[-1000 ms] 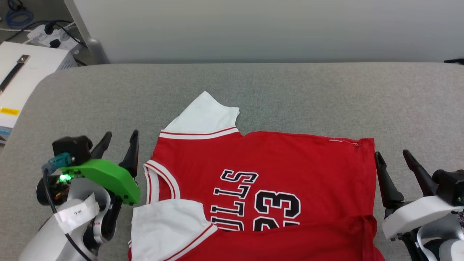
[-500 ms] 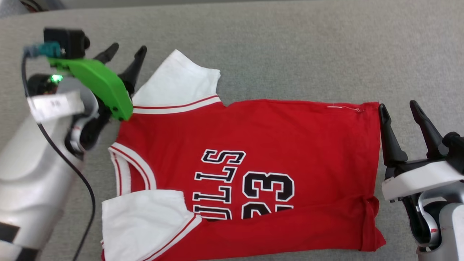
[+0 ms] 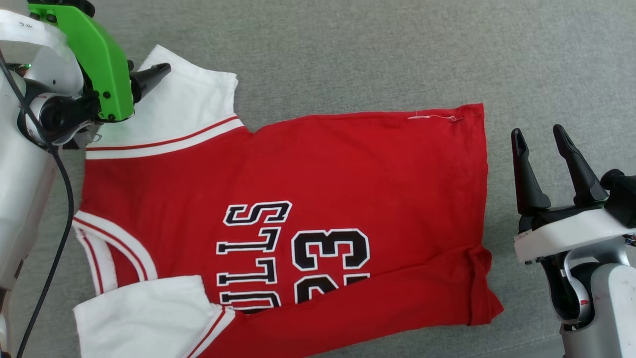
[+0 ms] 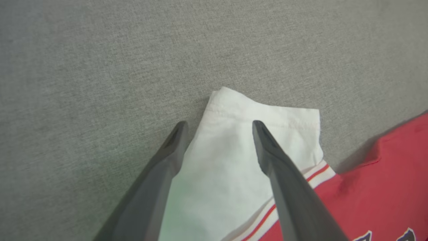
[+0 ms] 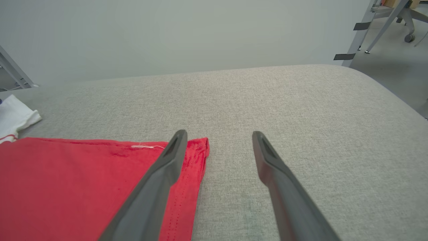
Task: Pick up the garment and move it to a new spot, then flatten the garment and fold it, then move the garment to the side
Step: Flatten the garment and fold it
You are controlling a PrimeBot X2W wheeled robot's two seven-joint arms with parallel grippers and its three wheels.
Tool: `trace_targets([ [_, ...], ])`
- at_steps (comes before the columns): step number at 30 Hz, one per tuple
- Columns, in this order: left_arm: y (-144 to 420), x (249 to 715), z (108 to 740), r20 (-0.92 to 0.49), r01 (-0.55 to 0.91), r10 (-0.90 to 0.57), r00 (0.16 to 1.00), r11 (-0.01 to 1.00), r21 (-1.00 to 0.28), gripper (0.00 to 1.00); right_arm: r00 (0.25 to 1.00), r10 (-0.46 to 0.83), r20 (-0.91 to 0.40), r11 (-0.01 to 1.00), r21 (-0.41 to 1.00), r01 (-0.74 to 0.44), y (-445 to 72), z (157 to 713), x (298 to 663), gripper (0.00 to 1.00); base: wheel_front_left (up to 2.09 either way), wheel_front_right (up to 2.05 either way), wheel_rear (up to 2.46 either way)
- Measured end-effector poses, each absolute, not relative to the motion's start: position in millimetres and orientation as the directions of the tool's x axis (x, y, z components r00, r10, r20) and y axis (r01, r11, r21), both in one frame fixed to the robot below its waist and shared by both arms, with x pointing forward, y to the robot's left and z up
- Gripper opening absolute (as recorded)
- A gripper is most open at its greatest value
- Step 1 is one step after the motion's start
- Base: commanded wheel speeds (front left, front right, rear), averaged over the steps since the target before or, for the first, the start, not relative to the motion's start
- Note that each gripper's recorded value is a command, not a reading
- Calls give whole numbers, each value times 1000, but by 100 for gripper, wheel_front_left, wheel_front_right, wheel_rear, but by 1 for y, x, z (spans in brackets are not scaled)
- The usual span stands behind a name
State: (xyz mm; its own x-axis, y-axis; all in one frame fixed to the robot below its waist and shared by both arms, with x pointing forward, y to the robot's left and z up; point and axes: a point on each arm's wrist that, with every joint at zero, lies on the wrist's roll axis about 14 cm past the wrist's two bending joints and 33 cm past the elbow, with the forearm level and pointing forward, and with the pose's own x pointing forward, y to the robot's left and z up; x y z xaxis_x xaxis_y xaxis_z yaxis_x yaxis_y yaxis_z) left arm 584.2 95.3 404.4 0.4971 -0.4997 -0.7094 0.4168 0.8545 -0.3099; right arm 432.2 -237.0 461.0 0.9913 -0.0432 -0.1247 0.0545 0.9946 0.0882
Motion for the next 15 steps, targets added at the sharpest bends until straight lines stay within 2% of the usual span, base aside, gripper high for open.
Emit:
trace_targets([
  [9,91,577,360,-847,345,-439,300,878,-333,100,983,-87,-162,991,82,102,-250,446,428,100,0,0,0],
  [10,90,577,359,-850,338,-440,289,878,-339,53,982,-92,-166,991,82,107,-252,445,427,100,0,0,0],
  [11,91,577,358,-856,340,-432,283,880,-331,39,981,-96,-170,991,81,111,-253,444,426,100,0,0,0],
  [12,92,577,357,-857,341,-430,283,881,-329,0,980,-96,-176,990,84,112,-254,443,426,100,0,0,0],
  [15,92,577,358,-858,330,-425,287,885,-328,0,975,-69,-212,990,109,94,-248,436,424,100,0,0,0],
])
